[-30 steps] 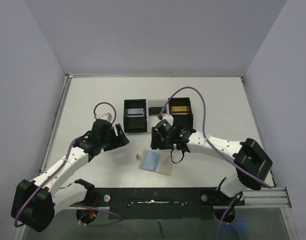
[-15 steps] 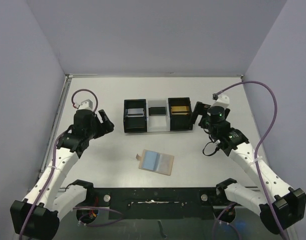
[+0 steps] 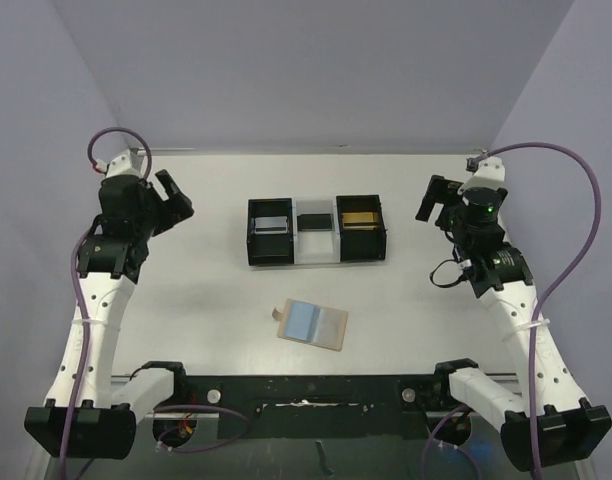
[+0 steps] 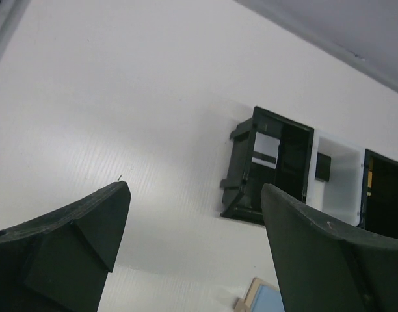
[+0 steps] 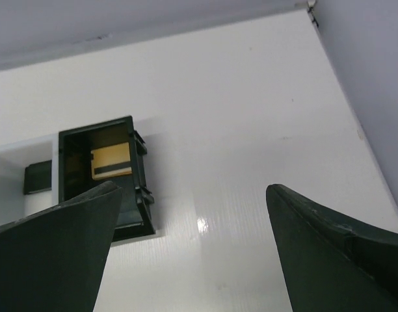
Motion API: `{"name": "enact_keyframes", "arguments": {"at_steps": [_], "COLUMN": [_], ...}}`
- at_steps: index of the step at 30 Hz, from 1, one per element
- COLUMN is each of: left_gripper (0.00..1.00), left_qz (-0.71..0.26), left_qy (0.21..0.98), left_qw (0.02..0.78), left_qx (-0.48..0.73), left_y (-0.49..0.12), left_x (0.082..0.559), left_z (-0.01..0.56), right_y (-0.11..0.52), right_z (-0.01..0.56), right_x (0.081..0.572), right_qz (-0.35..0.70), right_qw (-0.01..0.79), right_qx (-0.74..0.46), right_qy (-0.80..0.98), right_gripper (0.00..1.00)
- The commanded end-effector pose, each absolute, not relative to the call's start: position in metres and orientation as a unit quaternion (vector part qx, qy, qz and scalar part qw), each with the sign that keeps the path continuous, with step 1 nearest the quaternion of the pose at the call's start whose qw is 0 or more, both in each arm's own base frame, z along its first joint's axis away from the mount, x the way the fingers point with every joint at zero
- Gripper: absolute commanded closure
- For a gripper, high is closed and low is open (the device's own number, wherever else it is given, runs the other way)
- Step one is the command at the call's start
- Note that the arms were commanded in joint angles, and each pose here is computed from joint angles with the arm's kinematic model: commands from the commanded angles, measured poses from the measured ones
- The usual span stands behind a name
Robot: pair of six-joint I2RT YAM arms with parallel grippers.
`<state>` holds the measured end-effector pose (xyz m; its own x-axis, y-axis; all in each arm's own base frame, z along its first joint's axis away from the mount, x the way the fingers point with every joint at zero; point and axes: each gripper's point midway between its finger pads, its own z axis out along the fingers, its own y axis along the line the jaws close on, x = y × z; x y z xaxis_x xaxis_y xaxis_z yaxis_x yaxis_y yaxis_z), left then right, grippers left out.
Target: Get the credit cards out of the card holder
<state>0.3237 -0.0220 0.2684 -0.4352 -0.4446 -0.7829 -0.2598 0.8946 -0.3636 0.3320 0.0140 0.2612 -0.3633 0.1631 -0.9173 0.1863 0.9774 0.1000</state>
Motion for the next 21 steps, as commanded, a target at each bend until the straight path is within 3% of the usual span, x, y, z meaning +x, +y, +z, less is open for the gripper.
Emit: {"name": "enact_keyframes", "arguments": {"at_steps": [1, 7, 13, 21], "left_gripper": [0.17, 0.17, 0.17, 0.17], "left_qz": [-0.072, -0.088, -0.077, -0.017], "left_qy": [0.814, 0.831, 0.777, 0.776], "left_qw": [0.537, 0.505, 0.59, 0.582], "left_qx": [-0.211, -0.215, -0.205, -0.244], "left_y": [0.004, 0.022, 0.027, 0.05], "left_x": [0.329, 0.323, 0.306, 0.295], "left_z": [0.311, 0.351, 0.399, 0.383], "right_y": [0.01, -0.011, -0.008, -0.01], "right_z": [0.334, 0.383, 0.377, 0.361], "right_x": [0.319, 0.298, 0.302, 0.299], "right_qz": [-0.021, -0.054, -0.05, -0.051], "right_qw": [0.625, 0.661, 0.646, 0.63], "right_qx": [0.058, 0.089, 0.091, 0.106], "right_qy": [0.778, 0.743, 0.756, 0.768], "right_gripper": [0.02, 0.02, 0.02, 0.02]}}
